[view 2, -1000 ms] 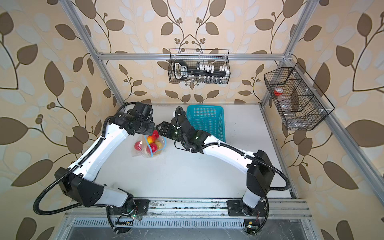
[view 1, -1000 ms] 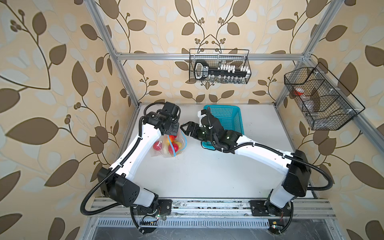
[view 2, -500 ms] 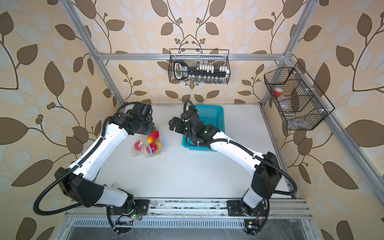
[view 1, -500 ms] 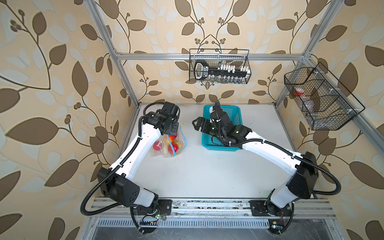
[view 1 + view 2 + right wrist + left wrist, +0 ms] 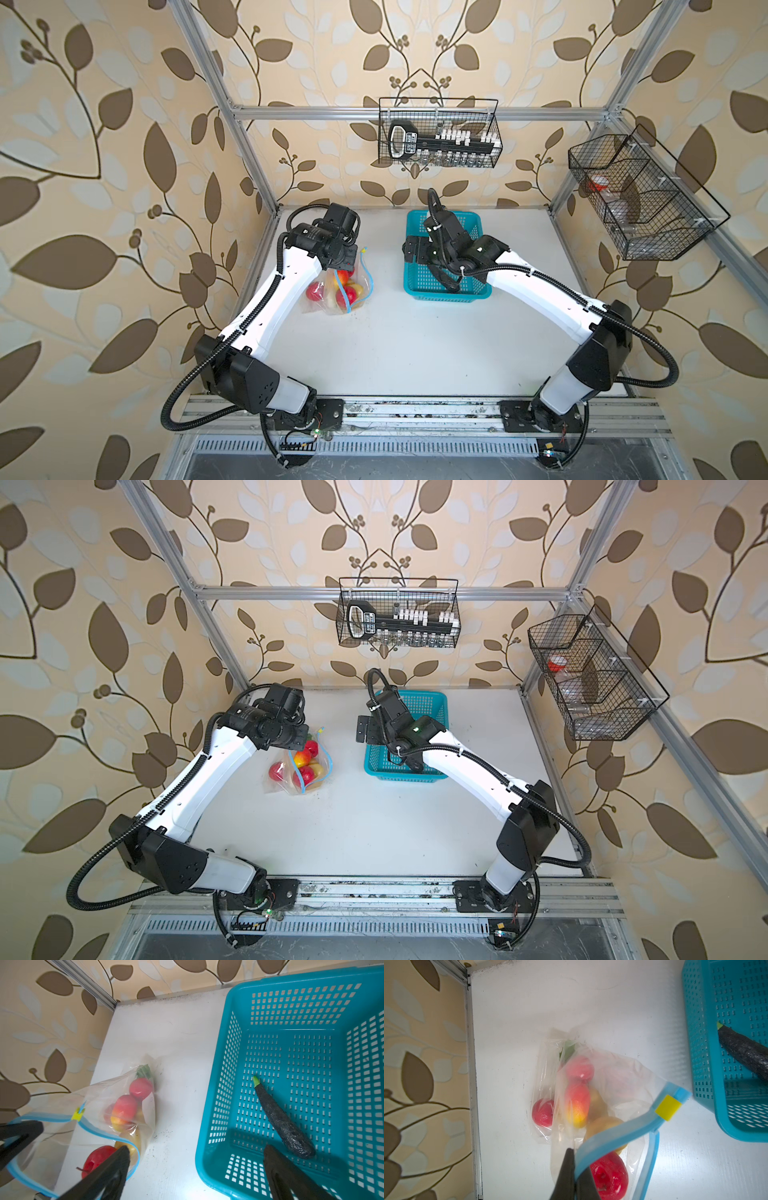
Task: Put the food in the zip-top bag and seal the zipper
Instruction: 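Raise the right gripper and move it back over the basket, then lower the right gripper onto the dark zucchini and close on it, then lift the dark zucchini out of the basket, then carry the zucchini toward the bag mouth held by the left gripper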
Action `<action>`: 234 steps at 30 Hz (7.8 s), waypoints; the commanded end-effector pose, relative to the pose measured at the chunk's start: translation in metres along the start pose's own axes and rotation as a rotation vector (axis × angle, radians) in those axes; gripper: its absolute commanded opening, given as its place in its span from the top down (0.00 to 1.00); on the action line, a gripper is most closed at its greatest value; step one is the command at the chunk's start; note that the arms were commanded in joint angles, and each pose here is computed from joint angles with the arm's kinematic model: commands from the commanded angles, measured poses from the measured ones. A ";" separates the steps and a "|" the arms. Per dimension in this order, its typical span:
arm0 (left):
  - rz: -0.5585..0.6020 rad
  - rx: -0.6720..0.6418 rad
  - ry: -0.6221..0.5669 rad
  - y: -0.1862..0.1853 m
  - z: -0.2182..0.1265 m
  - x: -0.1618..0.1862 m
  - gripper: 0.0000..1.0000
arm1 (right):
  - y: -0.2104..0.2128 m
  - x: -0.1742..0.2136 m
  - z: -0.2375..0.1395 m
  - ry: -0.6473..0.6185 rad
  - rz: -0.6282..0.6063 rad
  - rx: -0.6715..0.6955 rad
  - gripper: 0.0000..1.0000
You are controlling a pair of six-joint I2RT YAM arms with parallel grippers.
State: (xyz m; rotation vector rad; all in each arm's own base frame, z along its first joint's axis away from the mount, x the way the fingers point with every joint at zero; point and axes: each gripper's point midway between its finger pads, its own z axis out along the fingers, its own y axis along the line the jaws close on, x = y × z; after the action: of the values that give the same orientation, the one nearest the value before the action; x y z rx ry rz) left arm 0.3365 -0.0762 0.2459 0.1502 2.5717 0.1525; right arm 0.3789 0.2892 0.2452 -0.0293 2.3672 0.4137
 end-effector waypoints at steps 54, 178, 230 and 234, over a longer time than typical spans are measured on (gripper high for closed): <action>-0.041 0.017 -0.019 0.005 -0.008 -0.002 1.00 | -0.137 0.065 0.154 0.481 -0.214 0.349 0.30; -0.070 0.217 0.135 -0.032 -0.026 -0.037 1.00 | 0.047 -0.098 -0.071 -0.581 0.250 -0.579 1.00; -0.089 0.313 0.118 -0.045 -0.049 -0.053 1.00 | 0.166 -0.026 -0.015 -0.565 0.092 -0.627 1.00; -0.086 0.304 0.115 -0.043 -0.049 -0.053 1.00 | 0.164 -0.015 -0.016 -0.569 0.107 -0.631 1.00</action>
State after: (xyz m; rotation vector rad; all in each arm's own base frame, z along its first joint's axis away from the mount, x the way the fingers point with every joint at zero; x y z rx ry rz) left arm 0.3523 -0.1318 0.2961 0.1671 2.7243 -0.2552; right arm 0.3619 0.4333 0.3130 -0.0874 1.6483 1.0338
